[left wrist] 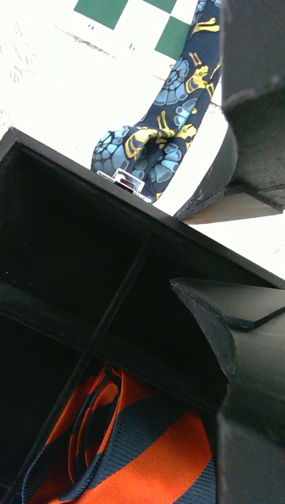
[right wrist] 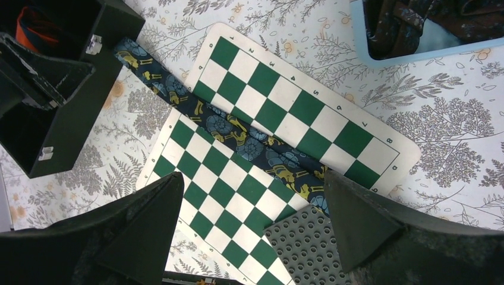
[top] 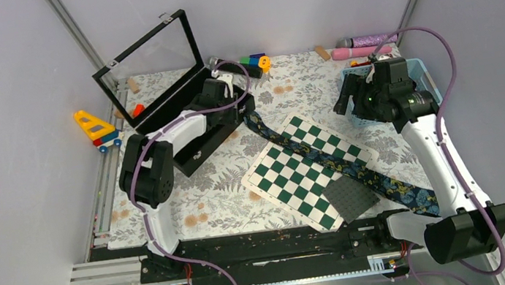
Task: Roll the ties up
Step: Move the tie to the center of the board.
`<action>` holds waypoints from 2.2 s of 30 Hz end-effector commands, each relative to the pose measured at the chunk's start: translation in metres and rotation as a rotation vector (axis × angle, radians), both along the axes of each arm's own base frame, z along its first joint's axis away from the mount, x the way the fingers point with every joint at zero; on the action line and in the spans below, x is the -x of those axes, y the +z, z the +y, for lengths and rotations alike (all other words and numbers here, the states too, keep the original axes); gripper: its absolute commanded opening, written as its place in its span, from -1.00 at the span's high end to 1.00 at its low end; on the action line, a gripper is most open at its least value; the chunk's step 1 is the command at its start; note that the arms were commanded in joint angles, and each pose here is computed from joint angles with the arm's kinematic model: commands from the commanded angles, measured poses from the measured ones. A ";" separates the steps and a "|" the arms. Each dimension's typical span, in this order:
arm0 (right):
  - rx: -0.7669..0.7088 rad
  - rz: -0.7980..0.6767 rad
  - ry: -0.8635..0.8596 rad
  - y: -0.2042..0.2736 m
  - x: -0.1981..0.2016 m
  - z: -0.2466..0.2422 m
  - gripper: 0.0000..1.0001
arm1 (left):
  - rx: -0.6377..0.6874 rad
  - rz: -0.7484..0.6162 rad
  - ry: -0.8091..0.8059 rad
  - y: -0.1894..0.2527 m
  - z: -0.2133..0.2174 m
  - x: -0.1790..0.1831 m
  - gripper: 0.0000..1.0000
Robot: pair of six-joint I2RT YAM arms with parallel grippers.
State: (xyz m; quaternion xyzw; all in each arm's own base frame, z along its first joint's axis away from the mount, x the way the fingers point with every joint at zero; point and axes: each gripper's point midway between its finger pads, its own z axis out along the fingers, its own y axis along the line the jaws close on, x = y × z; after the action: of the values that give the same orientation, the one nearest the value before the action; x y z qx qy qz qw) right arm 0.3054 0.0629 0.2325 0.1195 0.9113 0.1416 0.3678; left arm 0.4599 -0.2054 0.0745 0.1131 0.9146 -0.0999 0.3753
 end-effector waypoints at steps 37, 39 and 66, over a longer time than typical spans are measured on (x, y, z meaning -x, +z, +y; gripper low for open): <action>-0.119 0.037 0.200 -0.053 -0.056 0.147 -0.64 | 0.422 -0.279 0.325 0.137 0.054 0.024 -0.01; -0.149 0.059 0.193 -0.065 -0.066 0.164 -0.54 | 0.440 -0.273 0.332 0.133 0.055 0.034 0.01; -0.547 0.049 0.131 -0.135 -0.171 0.288 0.69 | 0.473 -0.282 0.397 0.121 0.073 0.070 0.09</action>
State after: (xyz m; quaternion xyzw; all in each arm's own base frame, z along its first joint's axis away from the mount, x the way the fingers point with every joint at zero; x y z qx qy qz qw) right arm 0.4637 0.3262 0.0767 0.1555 0.8766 0.3625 0.2758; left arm 0.3858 -0.1356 0.1697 -0.1382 0.8362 -0.2068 0.4887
